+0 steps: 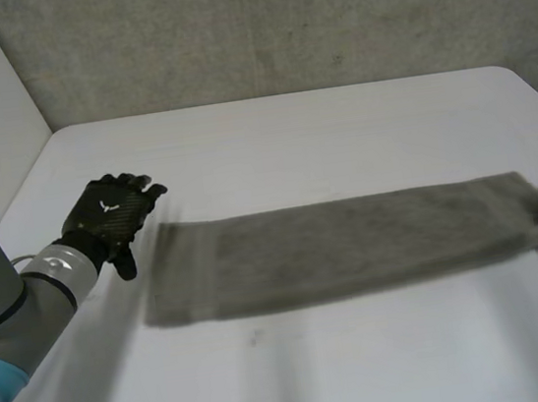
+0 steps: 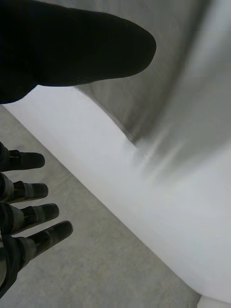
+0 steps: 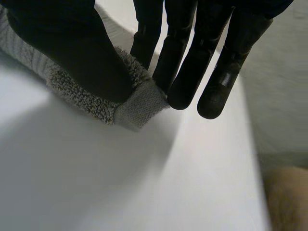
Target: Fold the towel.
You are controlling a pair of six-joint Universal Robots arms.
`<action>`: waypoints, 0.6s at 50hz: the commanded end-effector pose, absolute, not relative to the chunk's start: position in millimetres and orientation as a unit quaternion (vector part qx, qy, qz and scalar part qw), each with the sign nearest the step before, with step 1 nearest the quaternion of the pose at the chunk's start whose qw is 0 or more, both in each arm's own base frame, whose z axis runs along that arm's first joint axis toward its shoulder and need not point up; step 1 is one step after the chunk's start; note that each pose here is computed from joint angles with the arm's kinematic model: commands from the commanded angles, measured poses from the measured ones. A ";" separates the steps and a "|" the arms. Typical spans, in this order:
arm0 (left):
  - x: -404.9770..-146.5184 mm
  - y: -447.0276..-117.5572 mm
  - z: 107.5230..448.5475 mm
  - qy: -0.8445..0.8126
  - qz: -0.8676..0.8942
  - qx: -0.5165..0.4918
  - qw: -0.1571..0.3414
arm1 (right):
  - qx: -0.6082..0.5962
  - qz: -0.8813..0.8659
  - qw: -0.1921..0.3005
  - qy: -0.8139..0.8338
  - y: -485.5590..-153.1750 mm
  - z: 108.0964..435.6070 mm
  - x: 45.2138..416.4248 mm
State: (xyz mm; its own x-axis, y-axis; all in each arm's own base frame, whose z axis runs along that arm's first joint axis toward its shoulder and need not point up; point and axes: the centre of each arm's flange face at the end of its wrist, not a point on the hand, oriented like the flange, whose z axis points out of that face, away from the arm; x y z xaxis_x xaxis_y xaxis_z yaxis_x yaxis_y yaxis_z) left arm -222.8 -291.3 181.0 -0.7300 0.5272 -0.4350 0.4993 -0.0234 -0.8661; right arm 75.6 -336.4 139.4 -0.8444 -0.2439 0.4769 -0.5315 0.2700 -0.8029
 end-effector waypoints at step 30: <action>-217.7 -273.1 221.2 -0.706 0.651 -0.267 0.082 | 0.516 0.628 -0.157 -0.562 -182.1 176.7 370.0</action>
State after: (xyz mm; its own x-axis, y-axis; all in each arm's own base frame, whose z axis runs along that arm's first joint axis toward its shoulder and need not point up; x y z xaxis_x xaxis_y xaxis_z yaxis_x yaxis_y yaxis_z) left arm -217.3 -275.4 225.0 -0.8470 0.4773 -0.2340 0.2663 0.0000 -0.9639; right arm 322.8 -232.1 218.8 -0.5797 -0.6517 0.4891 -0.3830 -0.3118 -0.8695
